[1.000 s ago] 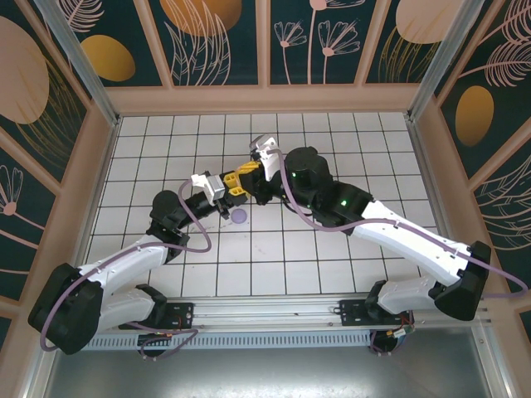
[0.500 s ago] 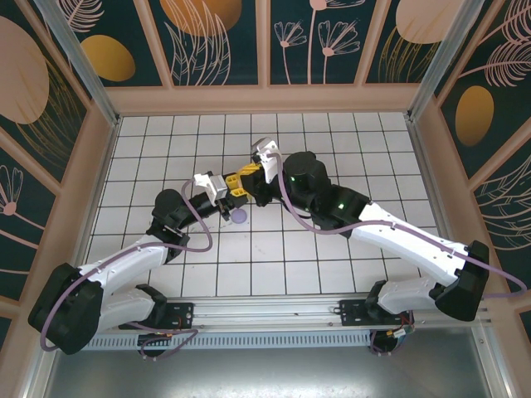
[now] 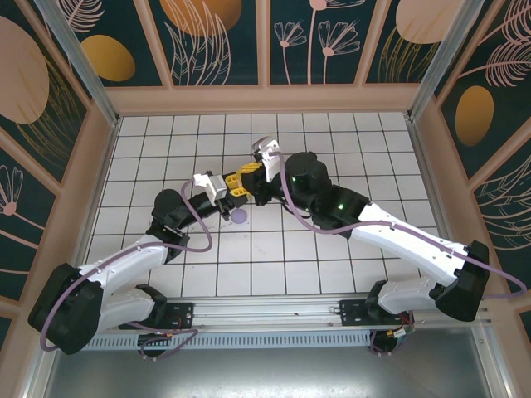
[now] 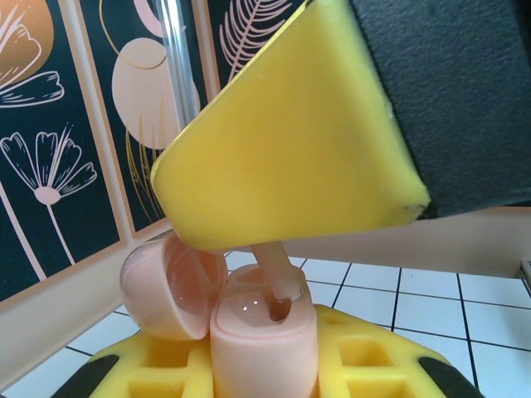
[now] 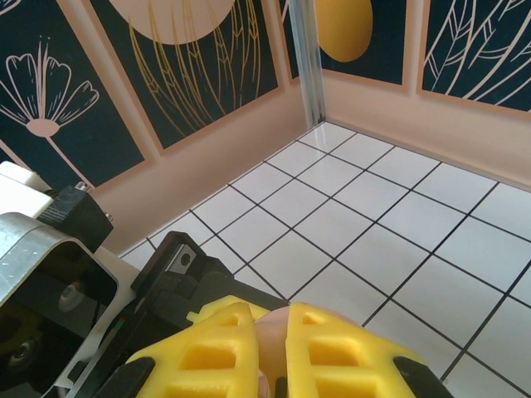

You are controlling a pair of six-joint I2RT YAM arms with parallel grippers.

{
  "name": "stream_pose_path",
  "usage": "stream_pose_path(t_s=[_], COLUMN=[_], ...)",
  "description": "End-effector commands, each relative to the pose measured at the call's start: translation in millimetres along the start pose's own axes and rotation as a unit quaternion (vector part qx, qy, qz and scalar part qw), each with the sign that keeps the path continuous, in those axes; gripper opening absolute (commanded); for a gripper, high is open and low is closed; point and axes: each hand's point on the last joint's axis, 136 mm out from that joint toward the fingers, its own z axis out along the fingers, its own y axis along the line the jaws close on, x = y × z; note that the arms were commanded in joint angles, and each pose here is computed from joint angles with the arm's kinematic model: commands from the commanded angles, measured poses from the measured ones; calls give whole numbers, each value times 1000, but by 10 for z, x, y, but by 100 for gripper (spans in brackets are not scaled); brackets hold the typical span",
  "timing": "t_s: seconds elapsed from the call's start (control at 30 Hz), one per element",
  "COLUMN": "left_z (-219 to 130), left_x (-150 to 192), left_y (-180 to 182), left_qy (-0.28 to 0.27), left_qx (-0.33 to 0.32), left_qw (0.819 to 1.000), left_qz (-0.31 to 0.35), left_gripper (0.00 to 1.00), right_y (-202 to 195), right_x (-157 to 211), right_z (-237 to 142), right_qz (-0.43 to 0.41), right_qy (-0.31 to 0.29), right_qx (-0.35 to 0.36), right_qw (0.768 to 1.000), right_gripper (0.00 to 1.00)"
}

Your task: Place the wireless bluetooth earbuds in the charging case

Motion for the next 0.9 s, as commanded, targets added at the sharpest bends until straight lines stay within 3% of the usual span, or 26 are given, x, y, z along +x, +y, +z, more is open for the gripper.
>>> stream_pose_path(t_s=[0.0, 0.5, 0.87], left_z=[9, -30, -12], left_x=[-494, -603, -671], left_y=[-191, -247, -328], left_qy=[-66, -77, -85], left_qx=[41, 50, 67], left_qw=[995, 994, 992], left_qz=[55, 63, 70], left_gripper=[0, 0, 0], right_y=[-92, -170, -124], right_x=[64, 188, 24], right_z=[-9, -29, 3], right_qz=[5, 5, 23], right_qy=[1, 10, -24], right_qx=[13, 23, 12], right_qw=[1000, 1000, 999], right_gripper=[11, 11, 9])
